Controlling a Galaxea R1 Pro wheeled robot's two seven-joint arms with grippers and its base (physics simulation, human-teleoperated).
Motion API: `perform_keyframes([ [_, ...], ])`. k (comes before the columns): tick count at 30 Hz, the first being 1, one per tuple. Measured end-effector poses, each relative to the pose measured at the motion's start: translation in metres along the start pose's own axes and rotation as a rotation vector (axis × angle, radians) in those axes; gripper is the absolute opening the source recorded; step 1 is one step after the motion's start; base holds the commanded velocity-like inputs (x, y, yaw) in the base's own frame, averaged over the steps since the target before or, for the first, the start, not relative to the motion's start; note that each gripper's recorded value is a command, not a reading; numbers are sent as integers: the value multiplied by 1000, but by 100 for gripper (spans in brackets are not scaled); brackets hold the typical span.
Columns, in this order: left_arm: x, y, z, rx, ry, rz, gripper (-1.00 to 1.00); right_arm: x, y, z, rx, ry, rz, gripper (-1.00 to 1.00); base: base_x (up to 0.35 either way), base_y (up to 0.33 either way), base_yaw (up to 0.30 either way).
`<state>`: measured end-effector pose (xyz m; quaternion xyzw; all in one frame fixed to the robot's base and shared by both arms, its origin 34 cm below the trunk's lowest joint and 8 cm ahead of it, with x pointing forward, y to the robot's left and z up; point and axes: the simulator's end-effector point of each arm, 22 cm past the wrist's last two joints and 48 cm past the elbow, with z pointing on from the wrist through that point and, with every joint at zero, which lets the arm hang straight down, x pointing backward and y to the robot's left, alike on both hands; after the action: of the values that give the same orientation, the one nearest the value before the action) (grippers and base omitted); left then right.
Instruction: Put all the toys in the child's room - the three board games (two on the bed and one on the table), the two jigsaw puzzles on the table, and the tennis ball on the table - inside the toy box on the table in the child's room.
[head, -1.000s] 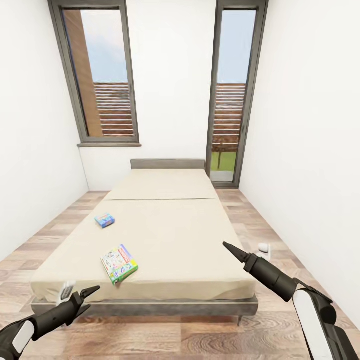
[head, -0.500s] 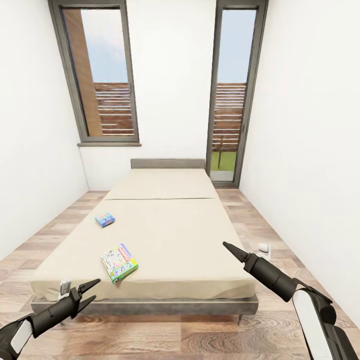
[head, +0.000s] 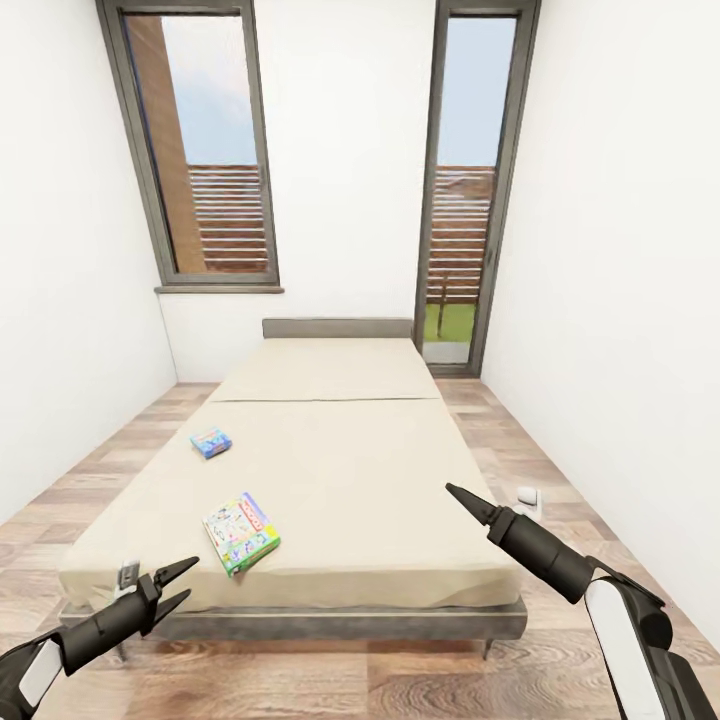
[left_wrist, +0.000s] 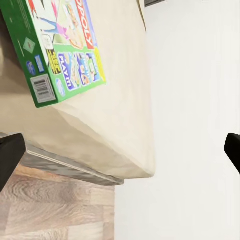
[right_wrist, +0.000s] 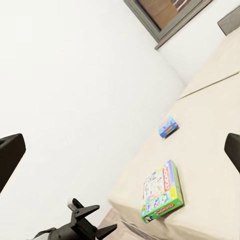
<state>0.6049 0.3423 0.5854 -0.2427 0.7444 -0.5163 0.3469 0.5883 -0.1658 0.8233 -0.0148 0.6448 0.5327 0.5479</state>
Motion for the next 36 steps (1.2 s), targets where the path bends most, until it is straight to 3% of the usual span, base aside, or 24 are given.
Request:
perform_keyframes([
  [36,-2,8,-4,-8,-3,-2,100,6,-6,-2,8,0,-1,100,37,19,0],
])
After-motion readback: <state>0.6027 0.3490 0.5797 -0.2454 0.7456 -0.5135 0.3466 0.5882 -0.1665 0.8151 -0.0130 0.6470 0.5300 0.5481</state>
